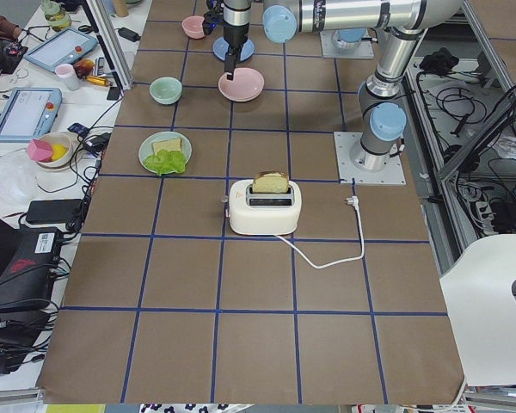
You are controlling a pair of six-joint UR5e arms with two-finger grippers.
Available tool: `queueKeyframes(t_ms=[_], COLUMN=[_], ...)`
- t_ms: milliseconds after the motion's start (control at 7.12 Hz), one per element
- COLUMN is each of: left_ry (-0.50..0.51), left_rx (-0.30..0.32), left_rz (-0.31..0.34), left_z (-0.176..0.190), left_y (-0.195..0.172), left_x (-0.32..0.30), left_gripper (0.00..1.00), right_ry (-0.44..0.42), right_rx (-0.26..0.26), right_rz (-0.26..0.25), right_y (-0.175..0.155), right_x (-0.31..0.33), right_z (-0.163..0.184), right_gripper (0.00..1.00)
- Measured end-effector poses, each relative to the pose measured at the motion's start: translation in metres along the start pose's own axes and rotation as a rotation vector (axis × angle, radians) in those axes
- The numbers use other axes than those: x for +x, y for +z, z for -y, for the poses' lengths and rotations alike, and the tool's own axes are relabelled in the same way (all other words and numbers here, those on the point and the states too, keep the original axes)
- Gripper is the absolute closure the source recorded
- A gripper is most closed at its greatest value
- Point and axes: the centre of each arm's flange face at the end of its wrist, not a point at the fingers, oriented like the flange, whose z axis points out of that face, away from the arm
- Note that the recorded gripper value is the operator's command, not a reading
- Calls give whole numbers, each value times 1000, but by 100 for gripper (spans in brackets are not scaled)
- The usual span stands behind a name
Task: Stack three plates with pink and blue
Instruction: 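Grasp the light blue plate's rim with the right gripper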
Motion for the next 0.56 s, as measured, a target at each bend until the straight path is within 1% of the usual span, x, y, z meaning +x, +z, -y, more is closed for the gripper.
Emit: queueKeyframes(t_ms=[140,281,562], left_ry=[-8,-11,-12], left_rx=[-2,-4,-12], left_rz=[-6,-7,-11], left_z=[-3,-6,-12], left_y=[-3,-3,5], left_x=[-4,-5,-4], left_gripper=[0,0,0], right_ry=[1,0,-2], right_rx=[2,12,20], right_rz=[6,5,5], right_y=[8,13,15], right_x=[-2,-3,-3], right_z=[-5,-8,-10], right_gripper=[80,100,100])
